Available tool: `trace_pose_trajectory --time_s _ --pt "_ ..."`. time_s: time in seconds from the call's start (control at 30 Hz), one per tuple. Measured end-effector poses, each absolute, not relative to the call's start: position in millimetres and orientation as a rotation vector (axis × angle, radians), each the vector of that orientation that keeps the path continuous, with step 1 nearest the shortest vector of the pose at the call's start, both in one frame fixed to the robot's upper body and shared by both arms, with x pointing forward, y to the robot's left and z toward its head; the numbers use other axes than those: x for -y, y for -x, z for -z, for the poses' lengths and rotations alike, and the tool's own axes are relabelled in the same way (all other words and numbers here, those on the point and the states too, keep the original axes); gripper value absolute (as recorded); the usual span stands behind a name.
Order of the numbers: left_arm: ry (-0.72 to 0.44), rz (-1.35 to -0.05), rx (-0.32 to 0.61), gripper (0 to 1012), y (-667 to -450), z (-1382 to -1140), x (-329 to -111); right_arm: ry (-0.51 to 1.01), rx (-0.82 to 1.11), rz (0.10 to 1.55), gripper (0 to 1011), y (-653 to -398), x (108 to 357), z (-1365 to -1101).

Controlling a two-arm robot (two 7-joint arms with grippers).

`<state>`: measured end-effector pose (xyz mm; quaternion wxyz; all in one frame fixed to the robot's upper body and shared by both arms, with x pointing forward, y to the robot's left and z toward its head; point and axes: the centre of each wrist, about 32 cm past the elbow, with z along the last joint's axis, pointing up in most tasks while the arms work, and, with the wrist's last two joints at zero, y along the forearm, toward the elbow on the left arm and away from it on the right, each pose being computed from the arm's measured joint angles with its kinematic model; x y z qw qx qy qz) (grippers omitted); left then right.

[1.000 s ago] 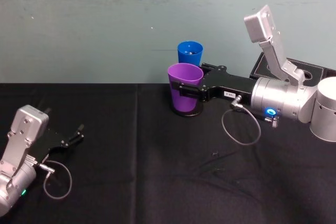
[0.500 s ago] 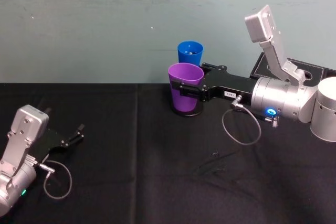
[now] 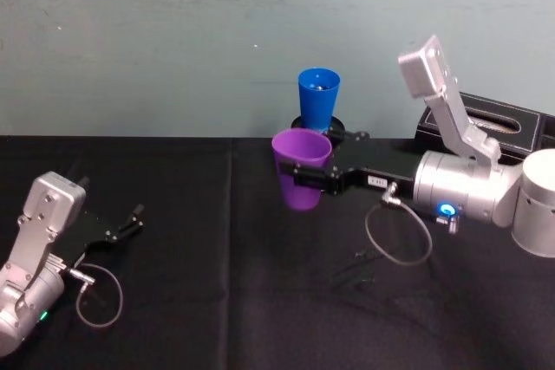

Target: Pick up one cup with a gripper and tap it against the other cup.

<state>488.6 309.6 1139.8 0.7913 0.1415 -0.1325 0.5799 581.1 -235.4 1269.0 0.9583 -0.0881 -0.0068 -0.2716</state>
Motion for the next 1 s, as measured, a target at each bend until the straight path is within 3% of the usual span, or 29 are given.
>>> trace_pose_trajectory --time_s 1.0 --pt "-0.304 -1.248 0.285 1005 -488.6 -1139.8 -309.7 0.213 0.054 0.551 724 -538.6 254.7 -1202.4"
